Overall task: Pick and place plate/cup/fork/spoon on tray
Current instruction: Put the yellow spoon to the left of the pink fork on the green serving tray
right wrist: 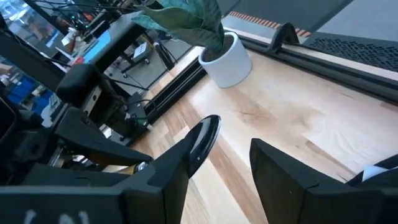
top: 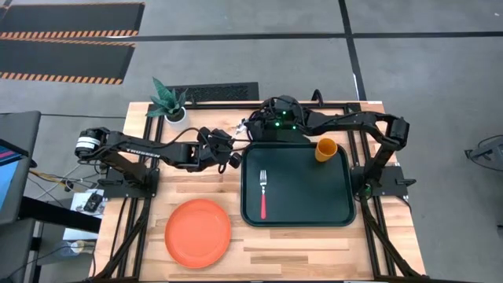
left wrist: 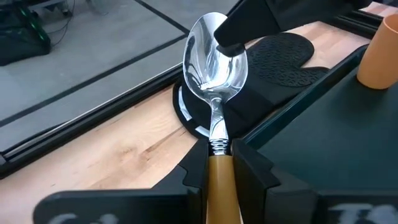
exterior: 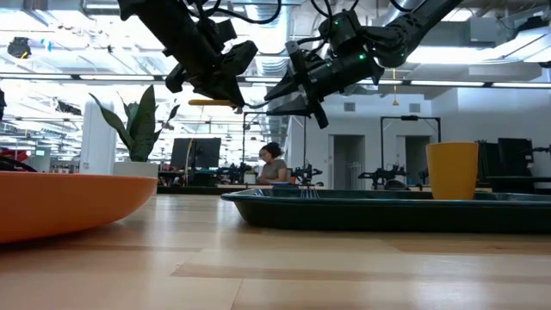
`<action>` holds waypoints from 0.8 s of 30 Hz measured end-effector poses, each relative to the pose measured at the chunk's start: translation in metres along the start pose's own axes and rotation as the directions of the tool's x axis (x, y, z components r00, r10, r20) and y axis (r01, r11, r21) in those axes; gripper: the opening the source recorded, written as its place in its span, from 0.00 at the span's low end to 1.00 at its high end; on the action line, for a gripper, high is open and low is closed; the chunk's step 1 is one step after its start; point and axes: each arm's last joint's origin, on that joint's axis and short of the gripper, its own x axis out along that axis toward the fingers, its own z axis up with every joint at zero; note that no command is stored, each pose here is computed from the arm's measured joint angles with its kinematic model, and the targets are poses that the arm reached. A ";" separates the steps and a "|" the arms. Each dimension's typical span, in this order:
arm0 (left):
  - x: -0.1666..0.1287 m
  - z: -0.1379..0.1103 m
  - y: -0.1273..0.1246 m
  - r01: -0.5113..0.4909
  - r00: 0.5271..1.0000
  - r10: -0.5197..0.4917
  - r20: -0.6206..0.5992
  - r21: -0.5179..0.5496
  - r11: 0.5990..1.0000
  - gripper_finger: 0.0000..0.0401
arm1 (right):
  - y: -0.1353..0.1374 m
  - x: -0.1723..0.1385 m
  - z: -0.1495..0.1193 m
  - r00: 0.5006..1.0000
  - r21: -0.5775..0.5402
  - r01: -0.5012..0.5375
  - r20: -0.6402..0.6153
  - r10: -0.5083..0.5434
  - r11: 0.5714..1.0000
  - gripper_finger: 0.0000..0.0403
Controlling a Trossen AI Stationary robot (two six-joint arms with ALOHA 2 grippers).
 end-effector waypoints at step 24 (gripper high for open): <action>0.000 0.003 -0.002 0.012 1.000 -0.012 0.027 -0.009 1.000 0.08 | 0.004 -0.001 0.005 0.993 -0.004 -0.116 0.002 0.116 0.993 0.01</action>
